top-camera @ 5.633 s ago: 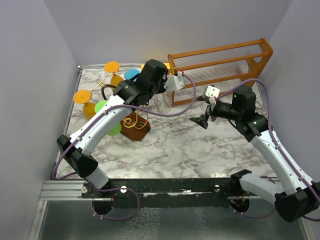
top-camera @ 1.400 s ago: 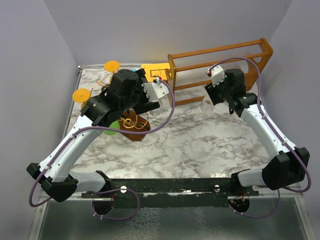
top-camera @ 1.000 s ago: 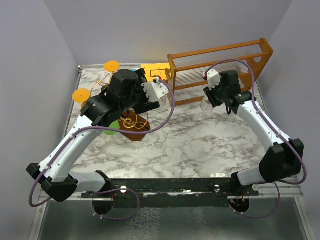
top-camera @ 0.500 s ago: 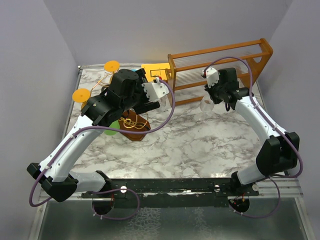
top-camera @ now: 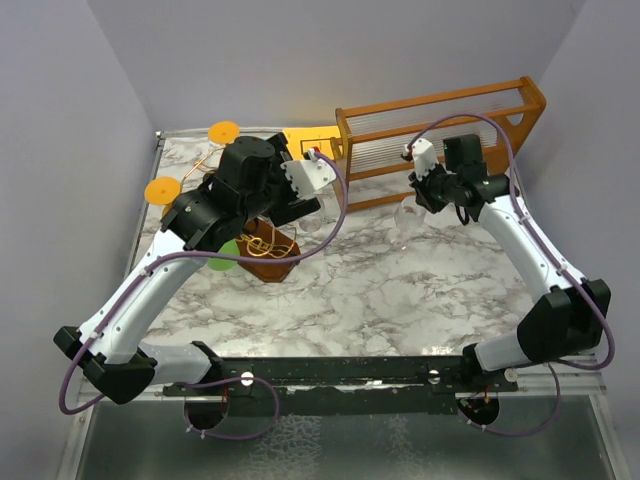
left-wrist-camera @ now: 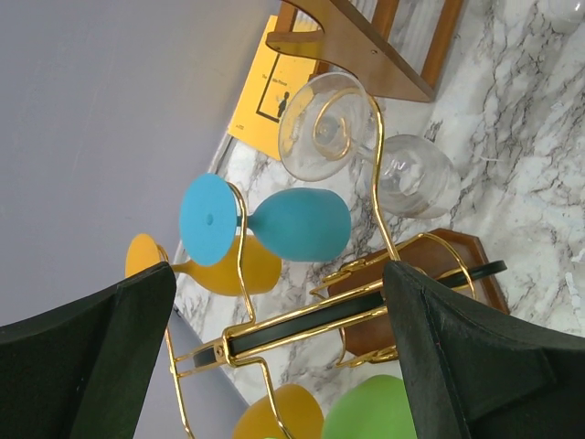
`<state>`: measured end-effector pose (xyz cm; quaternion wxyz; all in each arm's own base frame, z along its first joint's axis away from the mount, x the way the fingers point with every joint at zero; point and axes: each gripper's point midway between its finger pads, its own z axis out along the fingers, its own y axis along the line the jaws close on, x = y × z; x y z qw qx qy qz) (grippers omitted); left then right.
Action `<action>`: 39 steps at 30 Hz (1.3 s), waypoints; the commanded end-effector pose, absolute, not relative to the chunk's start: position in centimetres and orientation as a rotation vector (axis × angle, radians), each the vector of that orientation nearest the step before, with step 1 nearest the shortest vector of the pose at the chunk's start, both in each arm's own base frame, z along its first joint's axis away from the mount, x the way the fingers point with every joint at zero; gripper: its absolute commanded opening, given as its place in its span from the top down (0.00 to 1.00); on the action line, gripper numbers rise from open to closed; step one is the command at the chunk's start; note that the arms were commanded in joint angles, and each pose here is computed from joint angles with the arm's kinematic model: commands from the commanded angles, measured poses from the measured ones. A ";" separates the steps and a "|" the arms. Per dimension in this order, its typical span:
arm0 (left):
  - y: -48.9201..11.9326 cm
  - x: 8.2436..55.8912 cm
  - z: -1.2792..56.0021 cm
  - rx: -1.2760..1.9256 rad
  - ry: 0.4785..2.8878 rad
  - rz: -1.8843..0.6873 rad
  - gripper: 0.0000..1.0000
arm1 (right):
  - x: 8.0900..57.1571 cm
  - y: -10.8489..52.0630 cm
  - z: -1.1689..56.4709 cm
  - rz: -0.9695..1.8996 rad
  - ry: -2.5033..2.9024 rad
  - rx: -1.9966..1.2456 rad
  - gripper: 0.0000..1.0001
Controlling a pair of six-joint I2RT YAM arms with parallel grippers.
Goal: Place the wine glass upside down on the wine glass rack
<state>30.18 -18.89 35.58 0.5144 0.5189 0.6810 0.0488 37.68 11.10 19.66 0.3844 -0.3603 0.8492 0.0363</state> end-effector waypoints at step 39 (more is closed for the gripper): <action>-25.9 30.5 40.2 0.442 1.774 -1.277 0.23 | 28.4 18.7 50.9 0.639 1.321 -0.808 0.99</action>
